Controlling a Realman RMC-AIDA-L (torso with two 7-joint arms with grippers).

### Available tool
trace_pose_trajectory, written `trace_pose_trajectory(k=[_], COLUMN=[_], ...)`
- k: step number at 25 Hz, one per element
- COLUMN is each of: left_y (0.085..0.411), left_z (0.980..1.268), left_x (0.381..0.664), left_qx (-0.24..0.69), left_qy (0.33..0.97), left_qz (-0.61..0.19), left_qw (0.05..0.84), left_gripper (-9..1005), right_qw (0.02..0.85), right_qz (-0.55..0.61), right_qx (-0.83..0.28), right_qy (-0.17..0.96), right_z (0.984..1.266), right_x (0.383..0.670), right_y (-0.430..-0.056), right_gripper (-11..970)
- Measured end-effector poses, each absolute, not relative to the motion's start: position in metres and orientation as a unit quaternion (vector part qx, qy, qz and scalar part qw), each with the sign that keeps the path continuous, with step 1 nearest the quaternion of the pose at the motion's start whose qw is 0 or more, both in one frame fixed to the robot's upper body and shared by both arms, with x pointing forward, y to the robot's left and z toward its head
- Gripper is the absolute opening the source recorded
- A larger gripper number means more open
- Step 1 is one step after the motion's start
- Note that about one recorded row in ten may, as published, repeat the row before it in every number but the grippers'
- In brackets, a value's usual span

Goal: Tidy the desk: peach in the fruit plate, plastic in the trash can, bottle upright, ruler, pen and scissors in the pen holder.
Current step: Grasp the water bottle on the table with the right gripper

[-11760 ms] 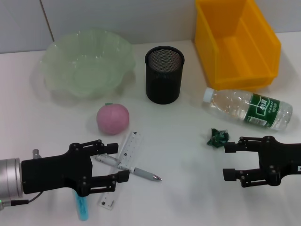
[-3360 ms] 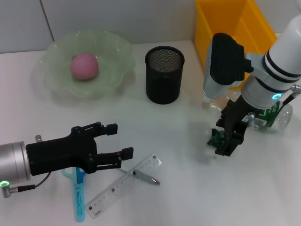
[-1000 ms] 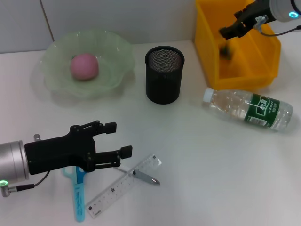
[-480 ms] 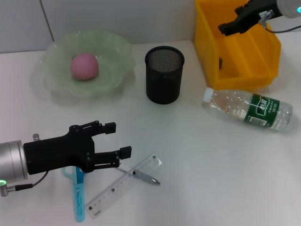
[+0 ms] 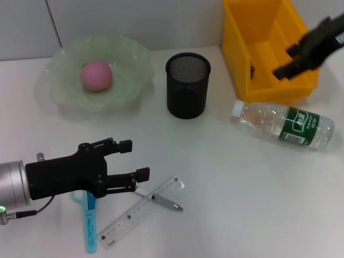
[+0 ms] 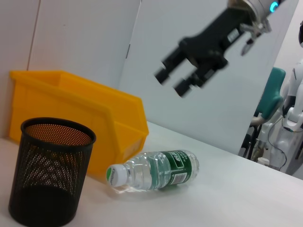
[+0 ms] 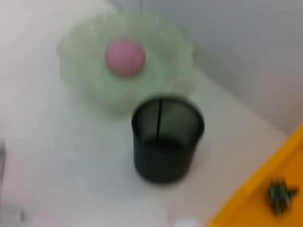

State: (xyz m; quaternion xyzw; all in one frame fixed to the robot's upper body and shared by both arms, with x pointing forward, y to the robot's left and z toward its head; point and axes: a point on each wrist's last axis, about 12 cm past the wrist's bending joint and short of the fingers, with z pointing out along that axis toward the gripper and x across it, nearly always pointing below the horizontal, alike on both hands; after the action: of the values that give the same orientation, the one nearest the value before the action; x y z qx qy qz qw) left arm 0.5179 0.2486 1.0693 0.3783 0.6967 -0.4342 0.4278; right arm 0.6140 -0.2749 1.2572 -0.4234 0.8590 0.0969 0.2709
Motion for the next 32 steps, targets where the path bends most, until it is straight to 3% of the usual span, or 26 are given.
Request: trace_pose_trajectory(k=[6, 16, 21, 32], left_y=[0.248, 0.247, 0.247, 0.248], left_z=[1.069, 1.07, 1.07, 1.069], left_x=[0.518, 0.519, 0.52, 0.519], left_qx=[0.378, 0.377, 0.374, 0.37], left_qy=[0.696, 0.696, 0.695, 0.697], left_qz=[-0.435, -0.434, -0.435, -0.435], left_qw=[0.428, 0.43, 0.433, 0.434], left_gripper=[863, 863, 863, 862], right_qw=[0.217, 0.194, 0.167, 0.14], right_qz=[0.063, 0.057, 0.023, -0.007], right_qx=[-0.433, -0.452, -0.47, -0.484], right_qy=[0.872, 0.869, 0.866, 0.864], right_z=[1.244, 1.233, 1.222, 1.195], right_x=[0.612, 0.612, 0.612, 0.616], right_y=[-0.28, -0.276, -0.27, -0.268], right_gripper=[661, 671, 787, 783])
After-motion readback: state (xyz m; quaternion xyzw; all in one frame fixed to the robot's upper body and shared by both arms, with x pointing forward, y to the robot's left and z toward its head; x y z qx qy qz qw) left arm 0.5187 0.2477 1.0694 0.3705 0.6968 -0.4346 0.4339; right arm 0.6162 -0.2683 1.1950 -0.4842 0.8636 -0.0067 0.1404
